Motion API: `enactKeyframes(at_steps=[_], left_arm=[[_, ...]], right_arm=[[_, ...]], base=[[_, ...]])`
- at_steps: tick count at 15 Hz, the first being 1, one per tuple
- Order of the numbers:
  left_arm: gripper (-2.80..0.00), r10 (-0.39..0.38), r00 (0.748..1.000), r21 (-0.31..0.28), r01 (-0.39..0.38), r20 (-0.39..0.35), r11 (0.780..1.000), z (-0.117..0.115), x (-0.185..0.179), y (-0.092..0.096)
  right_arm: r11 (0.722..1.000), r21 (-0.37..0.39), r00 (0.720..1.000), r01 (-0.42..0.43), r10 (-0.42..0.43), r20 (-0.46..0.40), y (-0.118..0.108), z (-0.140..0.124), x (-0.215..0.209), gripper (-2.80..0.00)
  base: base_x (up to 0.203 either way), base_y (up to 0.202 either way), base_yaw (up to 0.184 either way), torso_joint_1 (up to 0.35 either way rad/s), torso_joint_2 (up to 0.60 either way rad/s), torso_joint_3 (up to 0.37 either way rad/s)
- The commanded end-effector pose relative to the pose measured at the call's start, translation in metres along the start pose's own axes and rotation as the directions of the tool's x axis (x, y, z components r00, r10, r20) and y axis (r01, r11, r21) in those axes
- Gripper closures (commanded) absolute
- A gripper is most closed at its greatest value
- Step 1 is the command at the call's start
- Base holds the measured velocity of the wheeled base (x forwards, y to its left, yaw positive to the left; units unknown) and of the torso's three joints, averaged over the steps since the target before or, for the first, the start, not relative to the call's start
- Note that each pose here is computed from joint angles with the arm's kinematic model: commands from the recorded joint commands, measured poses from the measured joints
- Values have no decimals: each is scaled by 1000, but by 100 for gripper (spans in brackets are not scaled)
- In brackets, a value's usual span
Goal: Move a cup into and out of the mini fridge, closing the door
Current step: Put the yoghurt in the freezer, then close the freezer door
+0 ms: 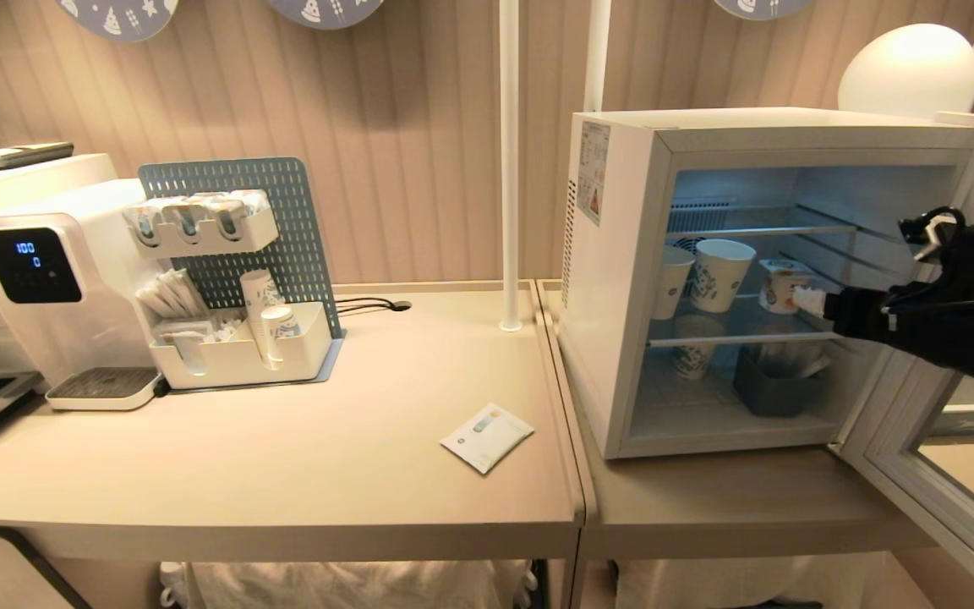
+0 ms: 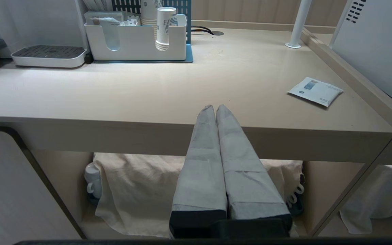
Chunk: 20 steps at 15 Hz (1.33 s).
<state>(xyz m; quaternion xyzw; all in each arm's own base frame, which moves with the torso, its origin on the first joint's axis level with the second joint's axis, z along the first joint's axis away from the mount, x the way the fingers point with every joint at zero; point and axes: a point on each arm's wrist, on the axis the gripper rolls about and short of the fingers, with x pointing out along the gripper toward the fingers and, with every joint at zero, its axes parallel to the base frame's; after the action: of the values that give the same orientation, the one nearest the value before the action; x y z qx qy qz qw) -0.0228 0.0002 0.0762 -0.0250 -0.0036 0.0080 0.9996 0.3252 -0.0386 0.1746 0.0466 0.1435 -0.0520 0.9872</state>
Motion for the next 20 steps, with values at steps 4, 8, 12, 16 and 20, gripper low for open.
enactKeyframes(at_steps=[4,8,12,16,20], left_arm=[[0,1,1000,-2,-1,-1,1000,0,0,0],[0,1,1000,-2,-1,-1,1000,0,0,0],[0,1,1000,-2,-1,-1,1000,0,0,0],[0,1,1000,-2,-1,-1,1000,0,0,0],[0,1,1000,-2,-1,-1,1000,0,0,0]], right_arm=[[995,-15,992,-96,97,86,14,25,-96,-280],[987,-31,976,-155,158,152,19,20,-187,-280],[977,-50,953,-209,215,212,13,-7,-295,0],[972,-55,949,-229,236,211,4,-63,-373,0],[965,-64,943,-255,263,205,-5,-104,-416,0]], base=[[0,0,0,0,0,0],[0,0,0,0,0,0],[0,0,0,0,0,0],[0,0,0,0,0,0],[0,0,0,0,0,0]])
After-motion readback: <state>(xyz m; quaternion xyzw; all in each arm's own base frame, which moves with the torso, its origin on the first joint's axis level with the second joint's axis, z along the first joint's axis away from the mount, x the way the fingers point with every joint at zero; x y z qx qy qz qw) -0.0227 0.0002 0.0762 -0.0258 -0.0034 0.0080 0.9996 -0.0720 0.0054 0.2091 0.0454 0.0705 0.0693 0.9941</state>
